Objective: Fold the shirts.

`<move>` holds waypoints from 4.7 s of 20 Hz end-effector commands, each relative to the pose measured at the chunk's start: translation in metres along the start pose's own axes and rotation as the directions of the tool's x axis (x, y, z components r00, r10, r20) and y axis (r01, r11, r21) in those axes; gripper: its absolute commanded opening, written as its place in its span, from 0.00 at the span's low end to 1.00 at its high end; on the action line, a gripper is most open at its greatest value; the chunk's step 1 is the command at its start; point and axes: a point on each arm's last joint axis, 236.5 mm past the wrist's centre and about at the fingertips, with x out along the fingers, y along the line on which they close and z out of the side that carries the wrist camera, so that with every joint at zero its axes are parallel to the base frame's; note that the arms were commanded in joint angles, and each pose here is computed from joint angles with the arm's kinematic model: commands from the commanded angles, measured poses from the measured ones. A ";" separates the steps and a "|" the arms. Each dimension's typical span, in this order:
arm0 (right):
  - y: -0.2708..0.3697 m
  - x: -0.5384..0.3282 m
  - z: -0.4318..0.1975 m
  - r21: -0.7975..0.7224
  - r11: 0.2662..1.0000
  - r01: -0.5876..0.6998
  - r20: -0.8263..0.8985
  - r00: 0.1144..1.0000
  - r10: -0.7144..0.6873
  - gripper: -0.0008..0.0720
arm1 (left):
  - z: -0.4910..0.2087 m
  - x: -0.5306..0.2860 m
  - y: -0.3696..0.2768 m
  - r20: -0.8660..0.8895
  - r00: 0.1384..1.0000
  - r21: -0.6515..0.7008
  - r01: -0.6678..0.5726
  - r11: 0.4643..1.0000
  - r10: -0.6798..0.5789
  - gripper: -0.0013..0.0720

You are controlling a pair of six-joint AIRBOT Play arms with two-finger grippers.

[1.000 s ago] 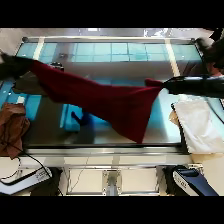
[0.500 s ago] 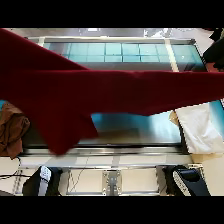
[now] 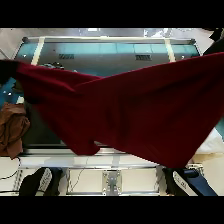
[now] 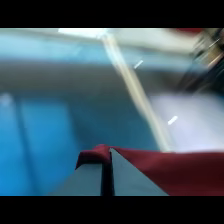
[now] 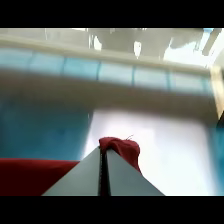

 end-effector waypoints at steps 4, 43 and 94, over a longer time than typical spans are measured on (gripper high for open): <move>0.022 0.231 -0.133 0.081 0.991 -0.104 -0.503 0.854 0.131 0.02 | -0.117 0.148 0.119 -0.460 0.774 0.441 -0.226 0.869 0.435 0.03; -0.005 0.136 -0.313 0.639 0.769 -0.029 -0.395 0.845 0.360 0.57 | -0.339 0.127 0.158 -0.490 0.834 -0.763 -0.270 0.587 -0.253 0.97; 0.063 0.184 -0.443 0.940 0.210 0.268 -0.329 0.874 0.357 0.02 | -0.325 0.177 0.112 -0.482 0.809 -0.720 -0.147 0.678 -0.337 0.03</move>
